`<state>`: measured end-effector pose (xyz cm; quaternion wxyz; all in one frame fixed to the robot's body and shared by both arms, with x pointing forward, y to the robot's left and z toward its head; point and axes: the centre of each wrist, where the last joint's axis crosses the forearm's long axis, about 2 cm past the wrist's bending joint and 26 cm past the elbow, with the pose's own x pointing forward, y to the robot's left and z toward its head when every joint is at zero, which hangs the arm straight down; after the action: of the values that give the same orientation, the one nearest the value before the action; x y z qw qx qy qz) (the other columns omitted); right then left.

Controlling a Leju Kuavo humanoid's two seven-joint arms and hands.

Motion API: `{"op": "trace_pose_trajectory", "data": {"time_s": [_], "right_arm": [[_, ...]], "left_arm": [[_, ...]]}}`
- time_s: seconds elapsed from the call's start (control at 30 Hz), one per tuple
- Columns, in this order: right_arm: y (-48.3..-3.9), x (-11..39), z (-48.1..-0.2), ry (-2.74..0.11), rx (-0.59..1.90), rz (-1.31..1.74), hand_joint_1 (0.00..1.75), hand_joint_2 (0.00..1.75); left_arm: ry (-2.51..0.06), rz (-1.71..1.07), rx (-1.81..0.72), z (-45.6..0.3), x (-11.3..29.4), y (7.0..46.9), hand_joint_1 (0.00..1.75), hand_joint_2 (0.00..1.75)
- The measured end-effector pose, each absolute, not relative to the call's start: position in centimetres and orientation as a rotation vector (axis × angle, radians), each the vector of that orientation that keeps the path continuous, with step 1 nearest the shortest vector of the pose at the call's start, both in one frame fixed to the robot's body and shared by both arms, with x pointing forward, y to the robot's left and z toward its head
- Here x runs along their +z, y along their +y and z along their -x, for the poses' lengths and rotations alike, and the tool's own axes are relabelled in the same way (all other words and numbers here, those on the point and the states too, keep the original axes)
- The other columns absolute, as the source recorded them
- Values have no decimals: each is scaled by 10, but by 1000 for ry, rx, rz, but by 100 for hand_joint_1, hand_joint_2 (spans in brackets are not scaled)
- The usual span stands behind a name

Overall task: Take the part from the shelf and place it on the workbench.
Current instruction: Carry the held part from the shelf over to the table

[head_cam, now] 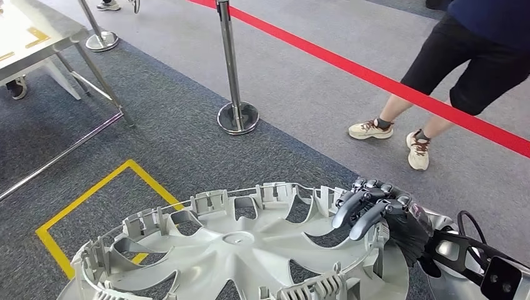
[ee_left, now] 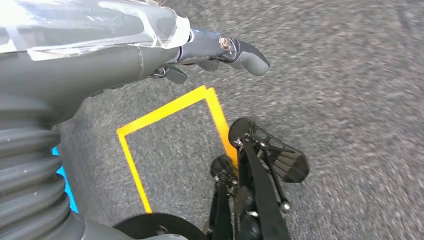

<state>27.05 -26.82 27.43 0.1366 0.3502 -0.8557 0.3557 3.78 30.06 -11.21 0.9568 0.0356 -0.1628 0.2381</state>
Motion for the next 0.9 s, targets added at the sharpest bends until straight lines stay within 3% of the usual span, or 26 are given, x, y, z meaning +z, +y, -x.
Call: {"op": "trace_pose_trajectory", "data": {"time_s": [0.9], "right_arm": [[-264,276,-275,-2470,1036,-936,175,175]], "left_arm": [[-390,-29,445,-44,-111,300,0,175]]}}
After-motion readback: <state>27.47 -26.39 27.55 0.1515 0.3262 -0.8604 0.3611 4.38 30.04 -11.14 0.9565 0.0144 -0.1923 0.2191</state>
